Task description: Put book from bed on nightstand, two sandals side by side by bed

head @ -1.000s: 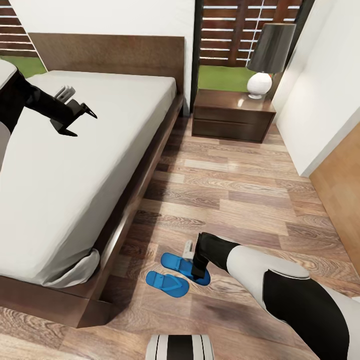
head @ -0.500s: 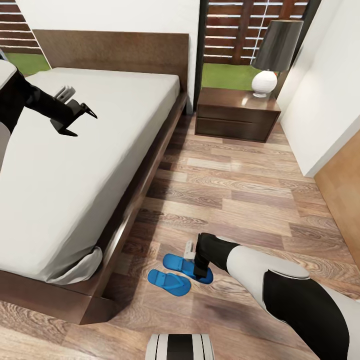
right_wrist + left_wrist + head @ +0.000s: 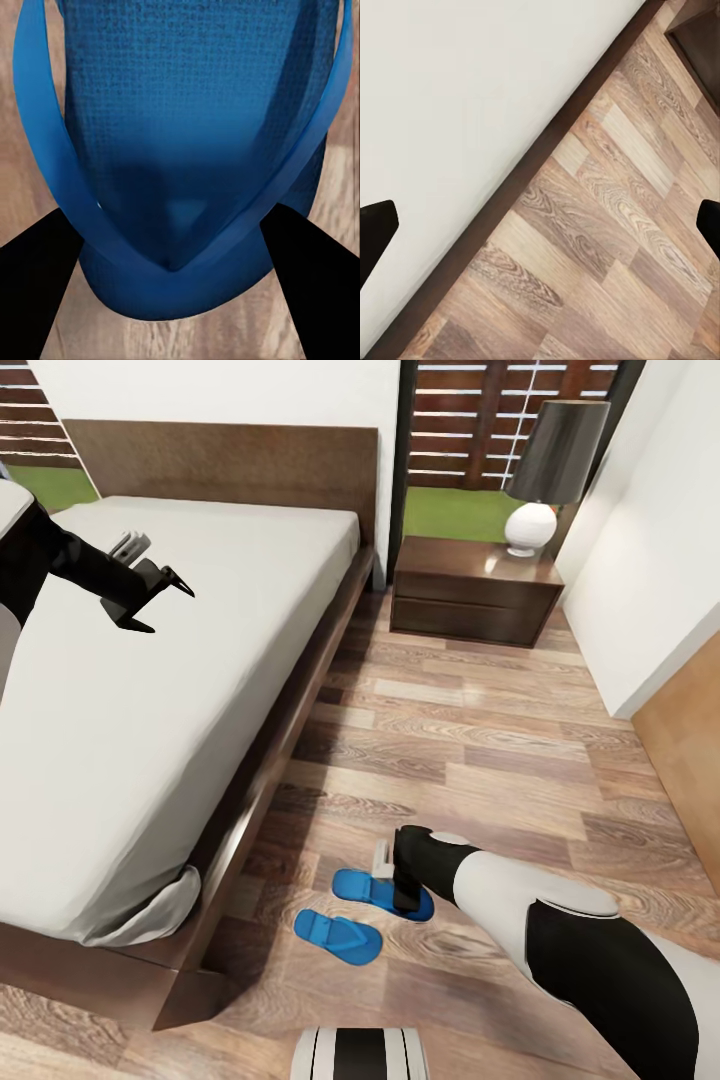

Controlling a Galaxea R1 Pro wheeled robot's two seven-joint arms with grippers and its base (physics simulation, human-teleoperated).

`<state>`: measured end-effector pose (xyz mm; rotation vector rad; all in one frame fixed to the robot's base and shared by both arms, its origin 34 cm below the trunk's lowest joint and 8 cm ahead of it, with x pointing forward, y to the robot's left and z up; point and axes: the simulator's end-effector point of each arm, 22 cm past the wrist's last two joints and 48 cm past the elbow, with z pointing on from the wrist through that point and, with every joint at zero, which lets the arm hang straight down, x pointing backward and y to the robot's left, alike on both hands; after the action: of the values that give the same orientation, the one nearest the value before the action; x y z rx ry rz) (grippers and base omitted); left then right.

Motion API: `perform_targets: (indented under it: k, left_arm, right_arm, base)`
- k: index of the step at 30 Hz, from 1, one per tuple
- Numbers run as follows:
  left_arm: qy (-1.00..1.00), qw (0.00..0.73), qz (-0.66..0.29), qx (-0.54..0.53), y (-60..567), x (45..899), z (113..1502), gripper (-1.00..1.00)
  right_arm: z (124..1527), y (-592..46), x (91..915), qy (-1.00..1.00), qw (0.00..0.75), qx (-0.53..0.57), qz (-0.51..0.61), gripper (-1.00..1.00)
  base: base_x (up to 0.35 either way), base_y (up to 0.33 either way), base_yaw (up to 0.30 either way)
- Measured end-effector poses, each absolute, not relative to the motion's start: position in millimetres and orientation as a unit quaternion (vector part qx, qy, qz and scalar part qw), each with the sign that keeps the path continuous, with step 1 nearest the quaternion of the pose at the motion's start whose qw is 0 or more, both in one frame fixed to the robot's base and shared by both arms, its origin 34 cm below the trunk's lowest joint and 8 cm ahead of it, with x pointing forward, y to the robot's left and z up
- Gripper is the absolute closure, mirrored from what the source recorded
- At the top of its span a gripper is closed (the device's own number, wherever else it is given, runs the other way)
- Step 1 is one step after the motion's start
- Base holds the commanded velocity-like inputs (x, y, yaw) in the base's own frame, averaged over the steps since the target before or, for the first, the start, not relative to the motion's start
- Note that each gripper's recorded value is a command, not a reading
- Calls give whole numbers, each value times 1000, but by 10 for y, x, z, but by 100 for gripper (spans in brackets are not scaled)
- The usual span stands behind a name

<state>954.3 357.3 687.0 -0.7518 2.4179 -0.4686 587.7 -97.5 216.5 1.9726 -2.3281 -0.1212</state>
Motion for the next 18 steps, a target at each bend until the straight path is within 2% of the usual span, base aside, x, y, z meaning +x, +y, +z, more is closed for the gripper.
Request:
perform_targets:
  k: [6, 18]
  left_arm:
    - [902, 279, -175, -280, 3571, 9544, 6862, -100]
    - [902, 279, -175, -279, 3557, 9547, 6856, -100]
  right_arm:
    - [2162, -978, 5878, -761, 44, 646, -39, 100]
    - [2162, -971, 5877, -762, 43, 645, -41, 100]
  base:
    - [59, 0, 0]
    - [-16, 14, 0]
